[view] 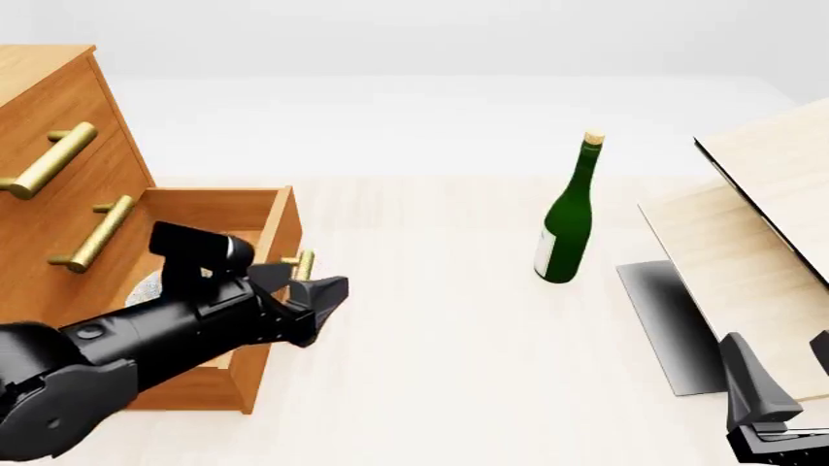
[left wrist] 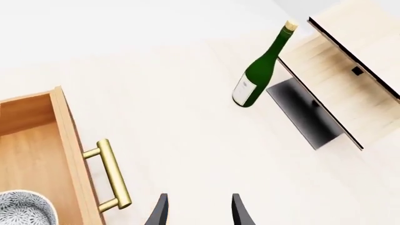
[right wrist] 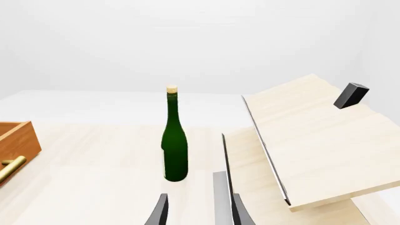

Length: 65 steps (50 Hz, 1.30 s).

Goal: Put the bowl in the bottom drawer of the cabinet and close it.

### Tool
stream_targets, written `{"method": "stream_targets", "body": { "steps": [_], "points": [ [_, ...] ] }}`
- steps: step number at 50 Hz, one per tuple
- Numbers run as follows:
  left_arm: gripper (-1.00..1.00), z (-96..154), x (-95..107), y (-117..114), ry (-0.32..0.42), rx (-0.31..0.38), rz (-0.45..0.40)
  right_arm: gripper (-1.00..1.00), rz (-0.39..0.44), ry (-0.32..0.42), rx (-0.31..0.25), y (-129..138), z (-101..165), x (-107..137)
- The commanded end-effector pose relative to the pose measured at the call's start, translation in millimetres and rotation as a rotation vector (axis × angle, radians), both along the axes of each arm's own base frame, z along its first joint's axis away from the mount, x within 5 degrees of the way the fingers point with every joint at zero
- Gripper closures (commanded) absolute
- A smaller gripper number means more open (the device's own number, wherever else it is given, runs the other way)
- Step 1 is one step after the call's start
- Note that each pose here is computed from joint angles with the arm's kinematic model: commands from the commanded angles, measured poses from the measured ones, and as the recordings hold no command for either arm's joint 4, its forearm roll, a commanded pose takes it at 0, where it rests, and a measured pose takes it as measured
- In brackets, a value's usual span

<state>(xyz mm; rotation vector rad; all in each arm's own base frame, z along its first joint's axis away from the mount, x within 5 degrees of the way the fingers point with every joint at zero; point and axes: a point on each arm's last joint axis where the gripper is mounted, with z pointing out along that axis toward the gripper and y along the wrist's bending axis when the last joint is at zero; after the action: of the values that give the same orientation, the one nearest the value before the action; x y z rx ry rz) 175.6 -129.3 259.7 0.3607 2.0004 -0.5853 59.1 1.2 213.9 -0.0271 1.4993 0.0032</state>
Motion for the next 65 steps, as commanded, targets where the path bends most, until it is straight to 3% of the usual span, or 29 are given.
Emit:
{"method": "stream_targets", "body": {
  "steps": [1,43,65],
  "points": [
    [-1.00,-16.8,0.2,-10.0,0.047,-0.004,-0.021,-1.00,0.000,0.000,0.000,0.0,0.0,0.0],
    [-1.00,-65.3,5.8,-17.3,0.202,-0.017,0.028,-1.00,0.000,0.000,0.000,0.0,0.0,0.0],
    [-1.00,-89.5,17.1,-1.8,0.276,-0.011,0.134,-1.00,0.000,0.000,0.000,0.0,0.0,0.0]
  ]
}}
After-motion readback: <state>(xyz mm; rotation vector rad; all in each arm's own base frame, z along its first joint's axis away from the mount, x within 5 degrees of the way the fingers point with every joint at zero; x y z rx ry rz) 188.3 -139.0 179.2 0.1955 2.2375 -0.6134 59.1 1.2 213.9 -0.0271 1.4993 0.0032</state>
